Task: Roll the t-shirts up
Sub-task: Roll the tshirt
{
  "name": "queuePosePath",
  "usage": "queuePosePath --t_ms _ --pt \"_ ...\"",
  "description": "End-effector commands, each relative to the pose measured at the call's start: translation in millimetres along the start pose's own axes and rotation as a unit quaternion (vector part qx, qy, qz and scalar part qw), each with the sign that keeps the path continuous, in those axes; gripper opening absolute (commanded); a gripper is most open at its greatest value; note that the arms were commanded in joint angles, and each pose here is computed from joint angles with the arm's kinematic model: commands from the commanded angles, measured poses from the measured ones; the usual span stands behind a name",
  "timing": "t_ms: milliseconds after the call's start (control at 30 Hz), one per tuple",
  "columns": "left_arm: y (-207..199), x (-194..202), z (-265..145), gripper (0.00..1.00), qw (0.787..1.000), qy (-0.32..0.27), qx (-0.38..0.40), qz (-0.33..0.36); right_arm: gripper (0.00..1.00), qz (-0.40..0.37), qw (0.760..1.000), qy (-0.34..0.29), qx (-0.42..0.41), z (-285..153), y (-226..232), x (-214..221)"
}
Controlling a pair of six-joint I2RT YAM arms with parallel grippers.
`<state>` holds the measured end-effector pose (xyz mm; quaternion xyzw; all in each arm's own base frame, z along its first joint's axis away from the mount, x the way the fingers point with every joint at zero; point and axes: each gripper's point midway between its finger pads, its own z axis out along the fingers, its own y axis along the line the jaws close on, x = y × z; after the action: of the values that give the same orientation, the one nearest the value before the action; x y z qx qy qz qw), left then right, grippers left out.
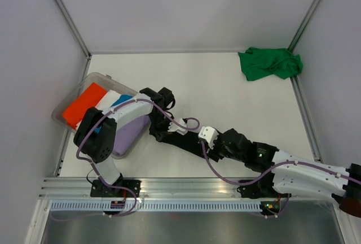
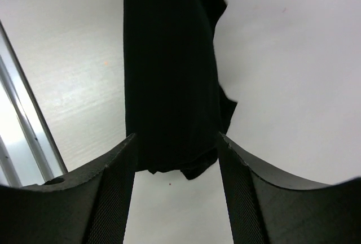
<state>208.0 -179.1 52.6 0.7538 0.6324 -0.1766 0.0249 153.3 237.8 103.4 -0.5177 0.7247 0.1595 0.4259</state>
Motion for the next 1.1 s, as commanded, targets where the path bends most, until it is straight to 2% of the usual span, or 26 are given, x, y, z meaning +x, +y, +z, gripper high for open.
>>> queuePosePath --t_ms 0,67,233,367,600,633,700,733,767,833,967,1000,1067 --pt "-1.6 -23.8 -5.6 0.02 0.998 -0.059 0.018 0.014 0.65 0.021 0.992 -0.126 0.007 -29.0 -5.1 -48.8" --pt "-2.1 -26.5 -4.5 0.02 0.997 -0.066 0.023 0.013 0.65 0.018 0.993 -0.118 -0.008 -29.8 0.8 -42.6" --pt "3.2 -23.5 -4.0 0.02 0.998 -0.057 0.019 0.017 0.65 -0.023 0.997 -0.044 -0.059 -6.9 19.7 -18.2" --pt "3.2 -22.2 -5.5 0.02 0.998 -0.055 0.016 0.021 0.66 -0.061 0.998 0.019 -0.016 6.8 2.7 5.3" --pt "1.0 -19.8 -4.5 0.02 0.998 -0.054 0.021 0.025 0.65 -0.056 0.996 0.073 0.007 17.7 -3.6 24.8" --pt "0.9 -20.6 -4.9 0.02 0.998 -0.057 0.022 0.025 0.49 -0.049 0.996 0.075 0.001 18.8 -1.6 22.1" --pt "-0.7 -20.8 -7.1 0.02 0.998 -0.059 0.027 0.024 0.26 -0.040 0.996 0.082 -0.024 23.1 7.4 20.8" --pt "-2.8 -21.1 -7.8 0.02 0.997 -0.063 0.033 0.021 0.12 -0.034 0.996 0.071 -0.030 24.3 8.5 8.3" --pt "-3.3 -21.6 -9.4 0.02 0.997 -0.064 0.035 0.021 0.06 -0.023 0.996 0.074 -0.045 26.6 14.6 6.6" --pt "-9.2 -17.4 -11.3 0.03 0.997 -0.062 0.046 0.015 0.00 0.005 0.996 0.063 -0.056 26.9 19.2 -8.1" --pt "-11.8 -12.3 -13.3 0.11 0.997 -0.056 0.050 -0.002 0.00 0.072 0.989 0.044 -0.118 25.3 45.7 -25.2" --pt "-9.4 -12.6 -14.7 0.21 0.997 -0.054 0.046 -0.015 0.00 0.089 0.986 0.037 -0.137 23.8 54.0 -29.2" --pt "-5.8 -13.4 -15.9 0.33 0.997 -0.053 0.045 -0.037 0.00 0.144 0.978 0.047 -0.142 21.4 61.5 -23.8"
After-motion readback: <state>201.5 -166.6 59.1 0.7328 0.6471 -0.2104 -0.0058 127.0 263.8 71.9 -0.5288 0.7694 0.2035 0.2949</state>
